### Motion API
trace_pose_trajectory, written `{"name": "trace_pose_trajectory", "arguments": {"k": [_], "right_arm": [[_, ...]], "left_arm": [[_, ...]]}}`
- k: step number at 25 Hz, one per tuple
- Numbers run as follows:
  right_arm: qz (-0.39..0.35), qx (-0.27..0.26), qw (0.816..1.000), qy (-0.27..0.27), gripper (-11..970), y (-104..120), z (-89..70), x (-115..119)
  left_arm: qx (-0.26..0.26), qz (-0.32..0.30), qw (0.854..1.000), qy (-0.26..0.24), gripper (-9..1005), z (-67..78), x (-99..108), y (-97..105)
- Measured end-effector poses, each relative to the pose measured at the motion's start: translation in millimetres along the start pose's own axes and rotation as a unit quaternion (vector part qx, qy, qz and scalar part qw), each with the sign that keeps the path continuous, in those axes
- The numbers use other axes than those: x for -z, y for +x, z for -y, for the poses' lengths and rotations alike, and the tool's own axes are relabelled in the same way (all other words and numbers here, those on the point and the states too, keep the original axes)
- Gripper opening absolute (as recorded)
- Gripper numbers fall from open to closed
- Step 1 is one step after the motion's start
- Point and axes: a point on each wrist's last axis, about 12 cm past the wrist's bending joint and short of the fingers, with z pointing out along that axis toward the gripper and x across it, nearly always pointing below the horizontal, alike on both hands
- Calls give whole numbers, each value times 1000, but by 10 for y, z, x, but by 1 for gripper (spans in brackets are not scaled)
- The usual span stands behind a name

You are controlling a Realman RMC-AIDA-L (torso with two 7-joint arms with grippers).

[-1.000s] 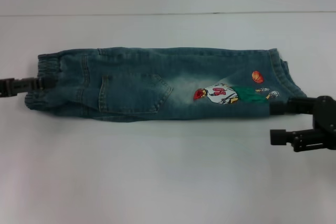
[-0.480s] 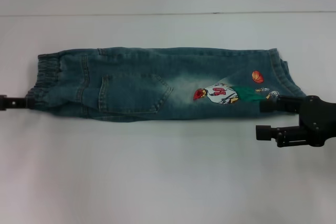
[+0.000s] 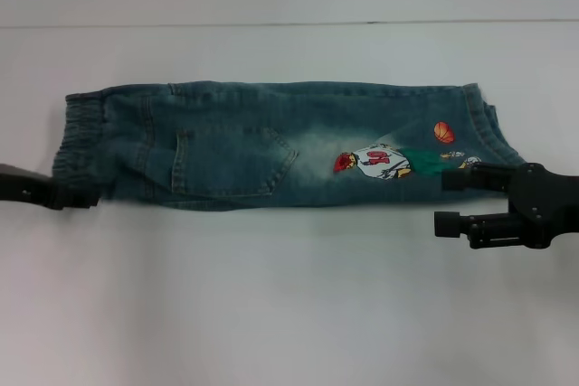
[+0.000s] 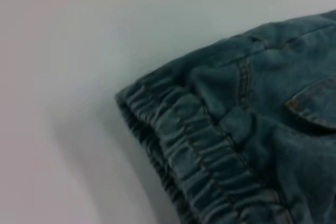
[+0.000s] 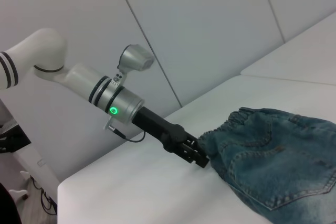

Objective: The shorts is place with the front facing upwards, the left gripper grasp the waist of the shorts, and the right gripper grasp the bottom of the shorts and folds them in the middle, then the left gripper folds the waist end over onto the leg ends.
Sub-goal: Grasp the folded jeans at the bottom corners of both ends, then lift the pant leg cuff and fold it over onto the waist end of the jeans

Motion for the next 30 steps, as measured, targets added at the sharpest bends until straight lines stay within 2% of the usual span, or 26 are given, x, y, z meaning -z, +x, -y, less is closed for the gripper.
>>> {"name": "trace_pose_trajectory", "arguments": {"k": [16, 25, 30], "right_arm": [[2, 1, 1000, 8, 931, -23, 35, -29], [1, 3, 1000, 14, 924, -46, 62, -48], [1, 3, 1000, 21, 920, -41, 77, -57]], "left_arm": [[-4, 11, 1000, -7, 183, -27, 65, -57], [-29, 14, 999, 2, 134, 31, 91, -116], [-41, 14, 999, 12, 58, 71, 127, -155]]}}
